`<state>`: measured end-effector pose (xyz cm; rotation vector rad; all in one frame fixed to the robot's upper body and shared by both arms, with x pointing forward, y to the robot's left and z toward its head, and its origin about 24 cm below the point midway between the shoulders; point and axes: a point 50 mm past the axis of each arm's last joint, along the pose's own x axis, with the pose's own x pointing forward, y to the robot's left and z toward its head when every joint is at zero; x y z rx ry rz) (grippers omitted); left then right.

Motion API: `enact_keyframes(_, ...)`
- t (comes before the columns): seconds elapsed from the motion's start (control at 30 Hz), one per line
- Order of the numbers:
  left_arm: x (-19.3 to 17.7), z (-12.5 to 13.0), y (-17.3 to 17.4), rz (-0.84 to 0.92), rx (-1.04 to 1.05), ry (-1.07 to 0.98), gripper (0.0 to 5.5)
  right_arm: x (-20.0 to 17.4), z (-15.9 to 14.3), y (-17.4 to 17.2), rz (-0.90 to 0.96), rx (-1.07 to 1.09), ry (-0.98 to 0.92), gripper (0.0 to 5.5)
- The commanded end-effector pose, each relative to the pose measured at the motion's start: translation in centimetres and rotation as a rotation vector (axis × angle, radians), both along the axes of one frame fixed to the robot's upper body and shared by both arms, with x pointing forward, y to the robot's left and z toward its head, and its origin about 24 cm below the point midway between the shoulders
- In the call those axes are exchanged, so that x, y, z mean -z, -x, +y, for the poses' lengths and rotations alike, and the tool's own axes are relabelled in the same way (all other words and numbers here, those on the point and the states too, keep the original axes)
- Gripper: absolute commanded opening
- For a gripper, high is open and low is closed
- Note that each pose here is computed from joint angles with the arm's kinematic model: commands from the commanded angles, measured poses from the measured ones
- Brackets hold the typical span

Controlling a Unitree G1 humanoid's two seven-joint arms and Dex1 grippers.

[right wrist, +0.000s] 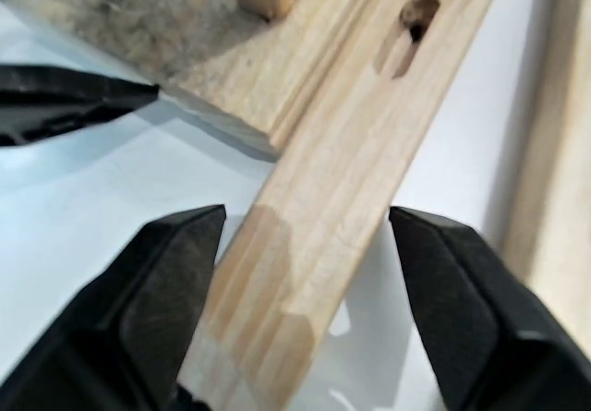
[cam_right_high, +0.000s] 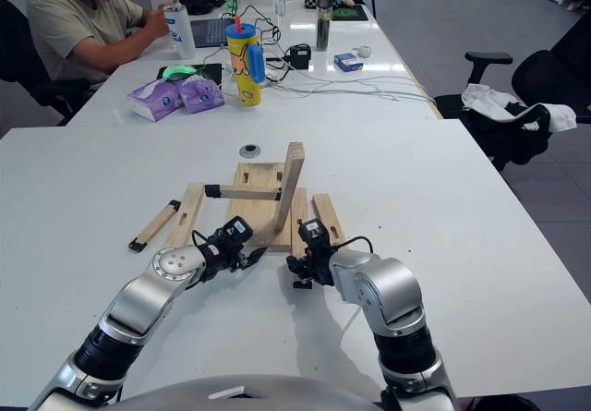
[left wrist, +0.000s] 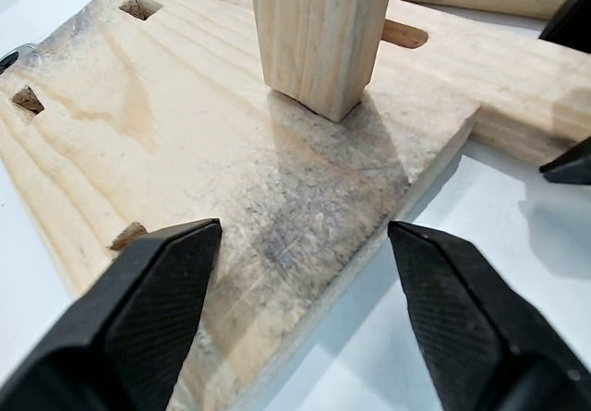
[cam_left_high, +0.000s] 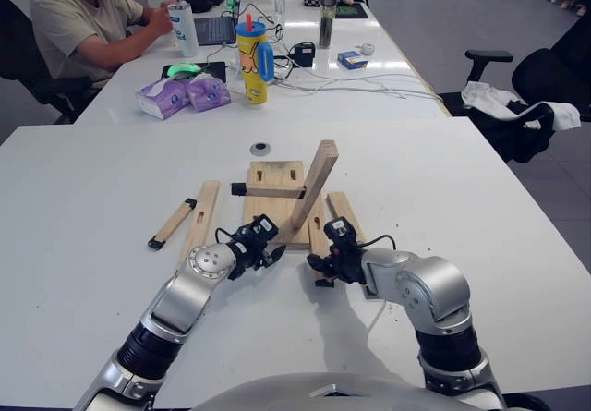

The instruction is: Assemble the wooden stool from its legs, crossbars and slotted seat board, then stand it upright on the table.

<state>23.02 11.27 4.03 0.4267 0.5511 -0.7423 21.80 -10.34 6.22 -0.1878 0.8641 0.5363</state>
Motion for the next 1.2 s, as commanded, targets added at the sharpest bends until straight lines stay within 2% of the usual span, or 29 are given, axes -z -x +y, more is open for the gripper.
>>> enact_keyframes(0.03, 5.0, 1.6, 2.8, 0.280, -0.078, -0.092, 3.34, -0.7, -1.5, -0.7, -0.043, 0.014, 0.047, 3.29)
enact_keyframes(0.23, 5.0, 0.8, 2.8, 0.270, -0.069, -0.091, 3.34, 0.2, -1.2, -1.7, -0.027, 0.057, -0.012, 3.29)
enact_keyframes(0.4, 4.8, 0.1, 2.9, 0.269, -0.032, -0.087, 3.34, 2.7, -1.9, -1.8, 0.002, 0.099, 0.035, 3.29)
enact_keyframes(0.53, 4.6, 0.2, 2.7, 0.257, -0.028, -0.094, 3.34, 3.6, -2.3, -1.6, -0.019, 0.119, 0.035, 2.60)
enact_keyframes(0.67, 3.2, 0.5, 1.6, 0.171, -0.056, -0.073, 3.34, 3.9, -1.9, -1.1, -0.035, 0.117, 0.006, 2.21)
enact_keyframes(0.8, 1.0, 0.2, 0.4, 0.077, -0.056, 0.002, 3.34, 2.8, -1.5, -2.2, -0.176, 0.142, -0.068, 2.09)
enact_keyframes(0.93, -1.3, 0.0, -0.5, -0.032, -0.043, 0.084, 3.34, -0.6, -1.6, -4.0, -0.369, 0.234, -0.274, 2.09)
enact_keyframes(1.2, -6.2, 0.8, 0.0, -0.137, 0.058, 0.354, 3.34, -7.1, -4.8, -7.2, -0.674, 0.374, -0.589, 2.08)
